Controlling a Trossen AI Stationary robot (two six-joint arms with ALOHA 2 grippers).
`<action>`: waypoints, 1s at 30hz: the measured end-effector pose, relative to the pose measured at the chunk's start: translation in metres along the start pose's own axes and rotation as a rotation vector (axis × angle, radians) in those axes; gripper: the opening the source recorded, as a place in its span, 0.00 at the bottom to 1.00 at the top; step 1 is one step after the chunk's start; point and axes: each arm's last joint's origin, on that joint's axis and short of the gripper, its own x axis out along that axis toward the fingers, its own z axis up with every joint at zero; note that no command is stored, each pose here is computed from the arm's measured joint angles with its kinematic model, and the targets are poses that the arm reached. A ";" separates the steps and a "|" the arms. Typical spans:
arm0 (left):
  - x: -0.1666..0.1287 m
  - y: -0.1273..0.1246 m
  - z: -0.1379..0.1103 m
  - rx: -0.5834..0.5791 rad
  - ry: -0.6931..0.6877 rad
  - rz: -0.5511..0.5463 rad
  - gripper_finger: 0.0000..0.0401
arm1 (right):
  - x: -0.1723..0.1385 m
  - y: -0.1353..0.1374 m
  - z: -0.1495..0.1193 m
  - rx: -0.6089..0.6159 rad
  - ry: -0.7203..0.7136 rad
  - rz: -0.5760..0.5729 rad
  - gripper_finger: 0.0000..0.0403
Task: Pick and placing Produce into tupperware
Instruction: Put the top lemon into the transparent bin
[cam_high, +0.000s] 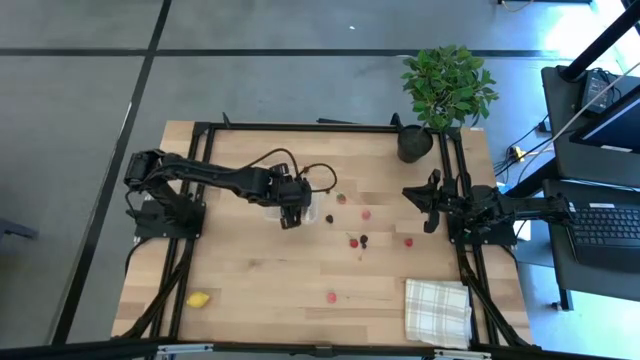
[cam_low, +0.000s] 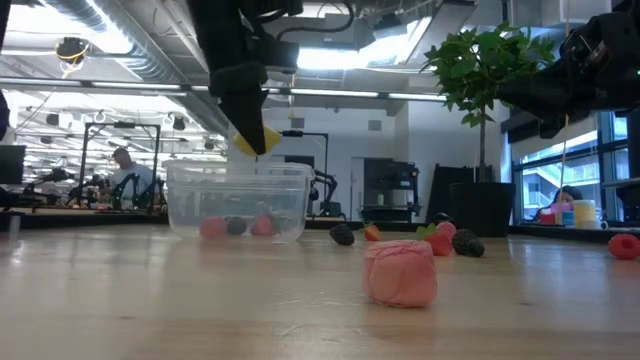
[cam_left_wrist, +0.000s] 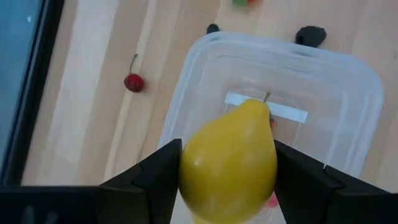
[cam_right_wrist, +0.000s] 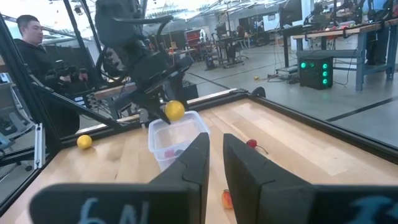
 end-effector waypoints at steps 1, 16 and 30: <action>0.000 0.001 0.000 -0.006 0.004 0.002 0.53 | 0.000 0.000 0.000 -0.007 0.000 0.000 0.13; 0.019 0.004 -0.019 -0.169 0.093 -0.006 0.53 | 0.000 0.000 0.000 -0.012 0.000 0.001 0.13; 0.029 0.004 -0.025 -0.199 0.130 0.008 0.53 | 0.000 0.000 0.000 -0.012 0.000 0.001 0.13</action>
